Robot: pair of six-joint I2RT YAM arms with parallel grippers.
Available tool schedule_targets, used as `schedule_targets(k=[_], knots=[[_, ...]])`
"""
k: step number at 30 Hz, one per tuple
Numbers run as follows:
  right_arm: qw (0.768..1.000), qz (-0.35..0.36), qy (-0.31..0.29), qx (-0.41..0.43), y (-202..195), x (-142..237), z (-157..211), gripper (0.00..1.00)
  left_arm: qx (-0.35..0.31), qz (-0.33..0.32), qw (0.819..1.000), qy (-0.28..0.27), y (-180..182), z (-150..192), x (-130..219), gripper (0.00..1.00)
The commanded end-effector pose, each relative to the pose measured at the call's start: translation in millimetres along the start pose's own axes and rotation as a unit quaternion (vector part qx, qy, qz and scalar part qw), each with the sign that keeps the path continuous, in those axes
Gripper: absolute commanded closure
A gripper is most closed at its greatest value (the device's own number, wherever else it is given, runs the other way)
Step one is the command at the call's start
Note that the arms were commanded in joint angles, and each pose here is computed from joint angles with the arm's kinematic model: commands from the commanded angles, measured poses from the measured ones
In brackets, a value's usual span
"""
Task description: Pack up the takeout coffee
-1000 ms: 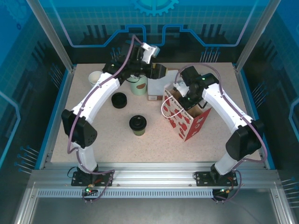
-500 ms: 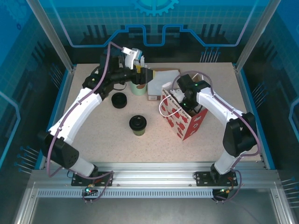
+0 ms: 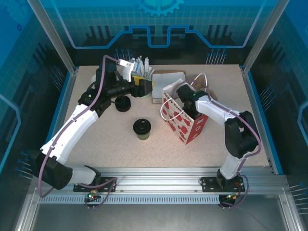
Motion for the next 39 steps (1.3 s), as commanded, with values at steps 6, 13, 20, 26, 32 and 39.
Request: schedule_targets(k=[6, 13, 20, 26, 32, 39], knots=[[1.000, 0.007, 0.006, 0.009, 3, -15, 3, 0.56, 0.002, -0.004, 1.000, -0.019, -2, 2, 11, 0.24], [1.000, 0.012, -0.020, 0.017, 5, 14, -5, 0.37, 0.007, -0.008, 1.000, -0.015, 0, 8, 11, 0.24], [0.998, 0.017, -0.051, 0.020, 6, 47, -12, 0.25, 0.009, -0.011, 1.000, -0.011, 1, 15, 13, 0.24], [0.996, 0.022, -0.086, 0.025, 8, 82, -22, 0.24, 0.013, -0.020, 1.000, -0.005, 6, 24, 14, 0.24], [0.990, 0.025, -0.133, 0.031, 9, 125, -36, 0.23, 0.018, -0.030, 0.999, 0.001, 11, 34, 14, 0.24], [0.980, 0.023, -0.192, 0.038, 12, 177, -54, 0.23, 0.025, -0.041, 0.999, 0.010, 17, 46, 13, 0.23]])
Point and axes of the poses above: each hand's point on the last joint's axis, 136 mm out from that joint toward the fingers, its own x axis back along the fingers, its own y axis along the line the jaws close on, z = x × y, the point moved 2 cm from there along x, back along the fingers, and after that the axes turned 5 degrees about -x, right-handed, at the moved point
